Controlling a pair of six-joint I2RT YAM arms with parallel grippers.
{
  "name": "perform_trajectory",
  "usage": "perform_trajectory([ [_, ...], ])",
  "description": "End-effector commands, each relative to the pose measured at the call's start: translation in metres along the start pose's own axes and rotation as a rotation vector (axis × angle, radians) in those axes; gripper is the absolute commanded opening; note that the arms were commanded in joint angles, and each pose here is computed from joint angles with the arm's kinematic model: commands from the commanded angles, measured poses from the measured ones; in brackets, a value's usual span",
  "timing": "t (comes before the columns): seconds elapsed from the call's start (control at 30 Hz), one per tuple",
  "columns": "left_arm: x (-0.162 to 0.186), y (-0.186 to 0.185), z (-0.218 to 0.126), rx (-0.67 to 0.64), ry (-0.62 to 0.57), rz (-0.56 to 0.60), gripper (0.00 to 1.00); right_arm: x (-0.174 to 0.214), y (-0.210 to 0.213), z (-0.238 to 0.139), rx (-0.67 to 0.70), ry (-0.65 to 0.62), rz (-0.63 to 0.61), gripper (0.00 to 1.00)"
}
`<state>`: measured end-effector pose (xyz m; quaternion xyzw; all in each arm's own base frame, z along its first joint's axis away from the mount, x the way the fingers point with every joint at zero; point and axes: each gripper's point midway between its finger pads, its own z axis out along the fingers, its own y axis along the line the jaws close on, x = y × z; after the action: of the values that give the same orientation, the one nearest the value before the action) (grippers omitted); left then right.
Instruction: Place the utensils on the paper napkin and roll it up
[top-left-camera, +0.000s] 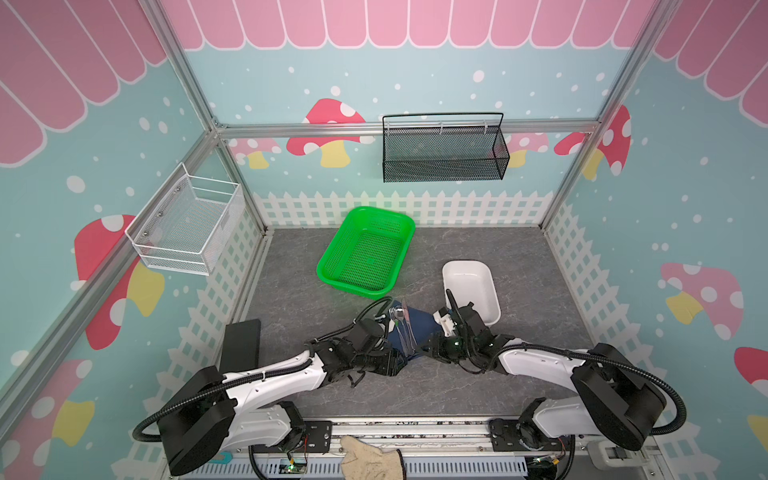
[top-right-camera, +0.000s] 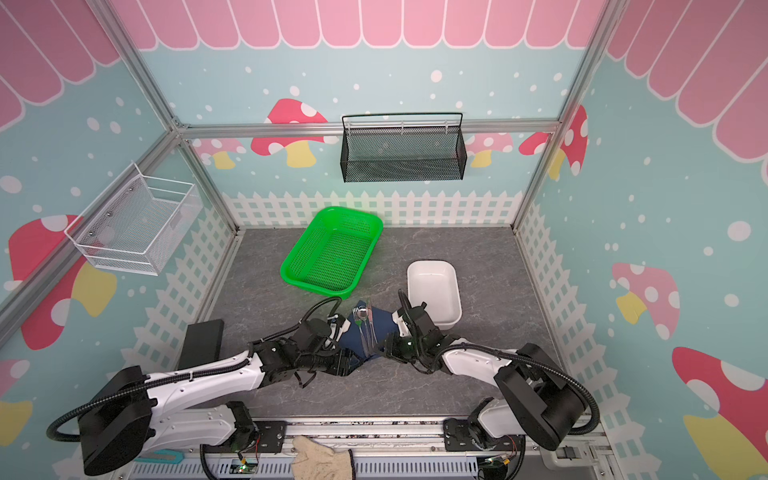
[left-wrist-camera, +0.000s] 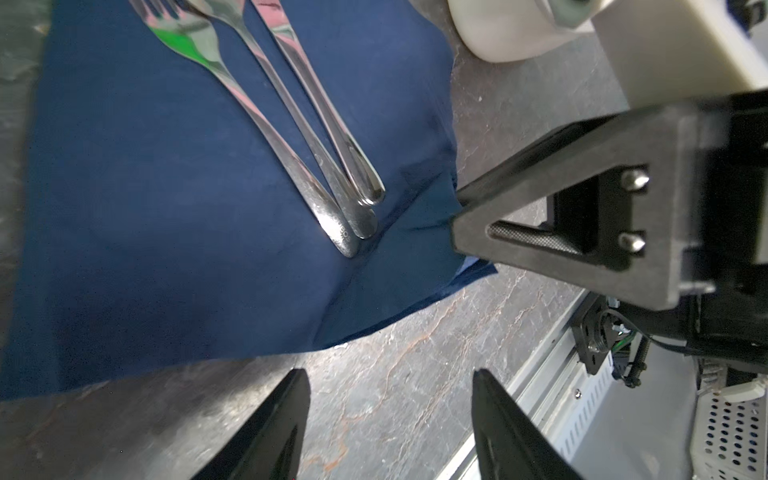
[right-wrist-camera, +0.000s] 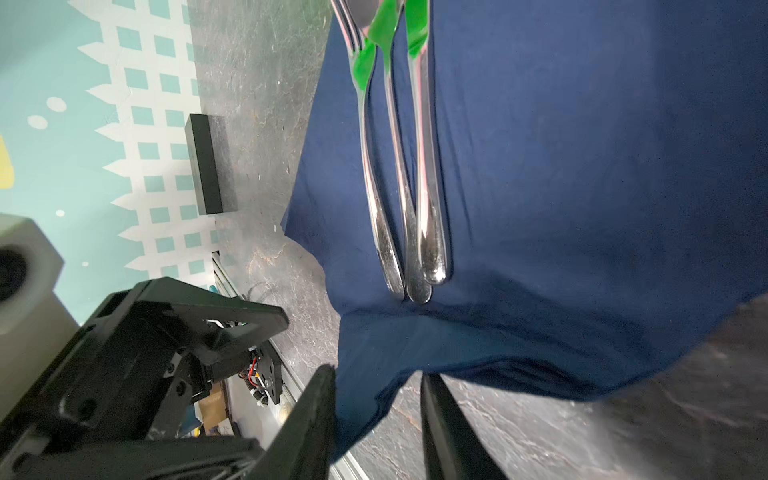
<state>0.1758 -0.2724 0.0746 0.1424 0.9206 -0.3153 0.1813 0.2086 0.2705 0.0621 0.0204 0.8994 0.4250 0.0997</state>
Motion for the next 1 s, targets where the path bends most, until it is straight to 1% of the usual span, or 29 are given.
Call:
perform_trajectory([
  [0.0,-0.015,-0.011,0.005,-0.022,-0.044,0.138,0.65,-0.001,-0.003,0.003,-0.013,0.002,0.019,0.36],
  [0.23,-0.019,-0.018,0.026,-0.090,-0.024,0.271,0.70,-0.003,-0.003,0.005,-0.015,0.000,0.029,0.38],
  [0.37,-0.022,-0.017,0.035,-0.136,-0.006,0.342,0.70,-0.005,-0.002,0.004,-0.018,-0.005,0.030,0.38],
  [0.53,-0.025,-0.017,0.044,-0.155,0.018,0.384,0.68,-0.006,-0.005,0.003,-0.012,-0.012,0.037,0.38],
  [0.7,-0.027,-0.011,0.044,-0.190,0.008,0.376,0.59,-0.005,-0.009,-0.001,-0.002,-0.028,0.042,0.38],
  [0.87,-0.031,0.001,0.042,-0.243,-0.013,0.343,0.38,-0.005,-0.009,-0.004,-0.007,-0.034,0.042,0.38],
  [0.97,-0.033,0.008,0.044,-0.251,-0.012,0.300,0.34,-0.004,-0.011,-0.007,0.000,-0.039,0.045,0.38],
])
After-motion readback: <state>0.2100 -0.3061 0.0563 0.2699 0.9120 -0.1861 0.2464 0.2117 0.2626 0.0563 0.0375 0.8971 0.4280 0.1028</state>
